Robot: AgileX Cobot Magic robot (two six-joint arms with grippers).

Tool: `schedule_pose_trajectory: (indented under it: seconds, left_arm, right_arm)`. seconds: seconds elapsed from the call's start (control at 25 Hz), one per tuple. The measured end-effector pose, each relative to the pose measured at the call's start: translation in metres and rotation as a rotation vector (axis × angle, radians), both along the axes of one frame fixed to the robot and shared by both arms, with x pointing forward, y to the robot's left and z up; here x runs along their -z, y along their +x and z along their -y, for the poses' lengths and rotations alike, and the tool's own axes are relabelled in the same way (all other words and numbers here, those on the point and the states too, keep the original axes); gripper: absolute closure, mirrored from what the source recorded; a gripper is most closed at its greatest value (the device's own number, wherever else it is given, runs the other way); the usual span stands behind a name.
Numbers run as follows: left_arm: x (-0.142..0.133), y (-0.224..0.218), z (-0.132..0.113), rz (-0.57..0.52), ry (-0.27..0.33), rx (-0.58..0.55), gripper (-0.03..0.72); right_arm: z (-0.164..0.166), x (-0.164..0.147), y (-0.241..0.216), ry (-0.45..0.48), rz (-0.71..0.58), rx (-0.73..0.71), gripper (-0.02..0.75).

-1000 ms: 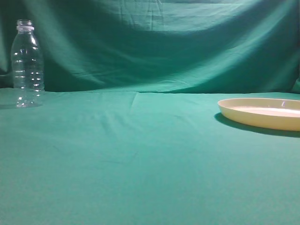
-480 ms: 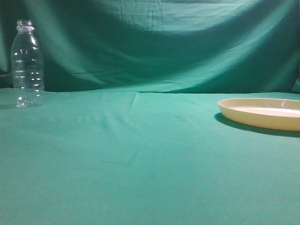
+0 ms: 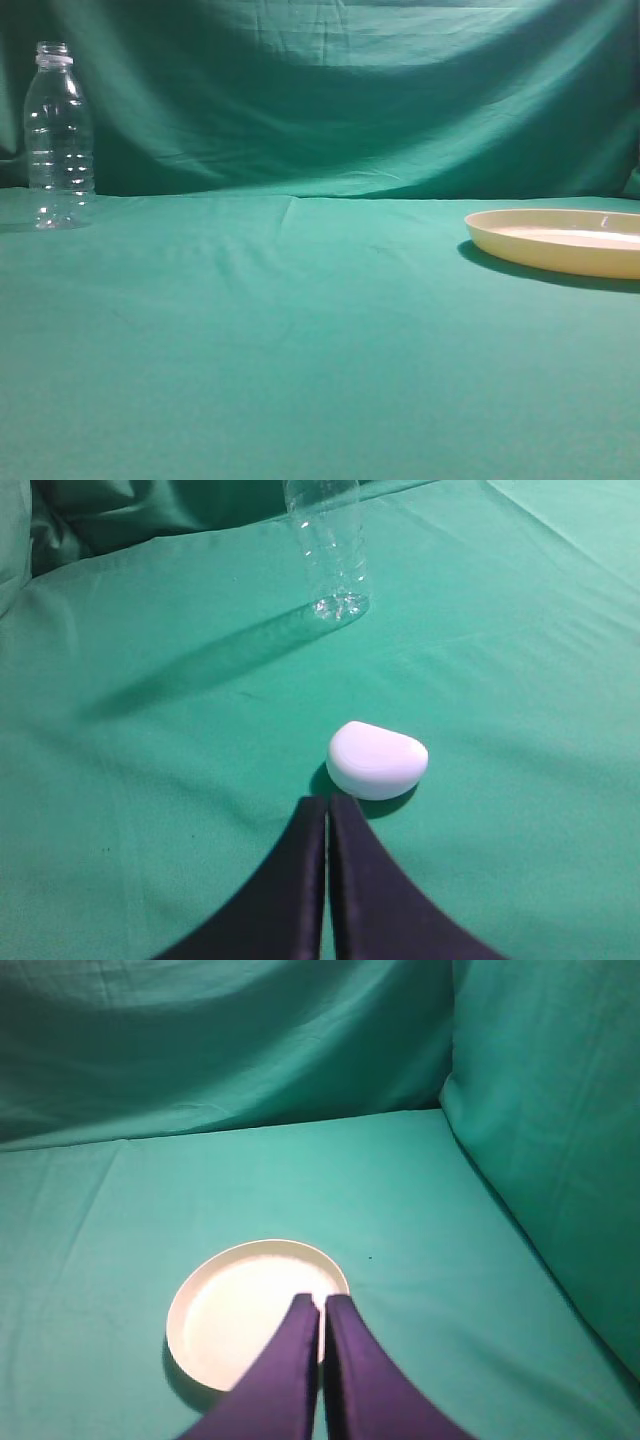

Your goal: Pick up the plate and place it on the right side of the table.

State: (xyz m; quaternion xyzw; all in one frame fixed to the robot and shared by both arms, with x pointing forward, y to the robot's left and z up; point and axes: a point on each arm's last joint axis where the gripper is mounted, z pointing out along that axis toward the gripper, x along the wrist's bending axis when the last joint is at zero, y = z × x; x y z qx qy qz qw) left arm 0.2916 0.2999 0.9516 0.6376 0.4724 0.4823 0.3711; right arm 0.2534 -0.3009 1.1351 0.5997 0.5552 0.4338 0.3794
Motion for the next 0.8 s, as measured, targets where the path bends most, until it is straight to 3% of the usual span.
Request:
schedule_pose_trajectory:
  seconds: [0.32, 0.8]
  left_arm:
    - [0.000, 0.000, 0.000, 0.000, 0.000, 0.000, 0.688]
    - [0.000, 0.000, 0.000, 0.000, 0.000, 0.000, 0.688]
  right_arm:
    - [0.002, 0.010, 0.008, -0.069, 0.024, 0.005, 0.738]
    - [-0.001, 0.143, 0.028, -0.126, 0.068, -0.033, 0.738]
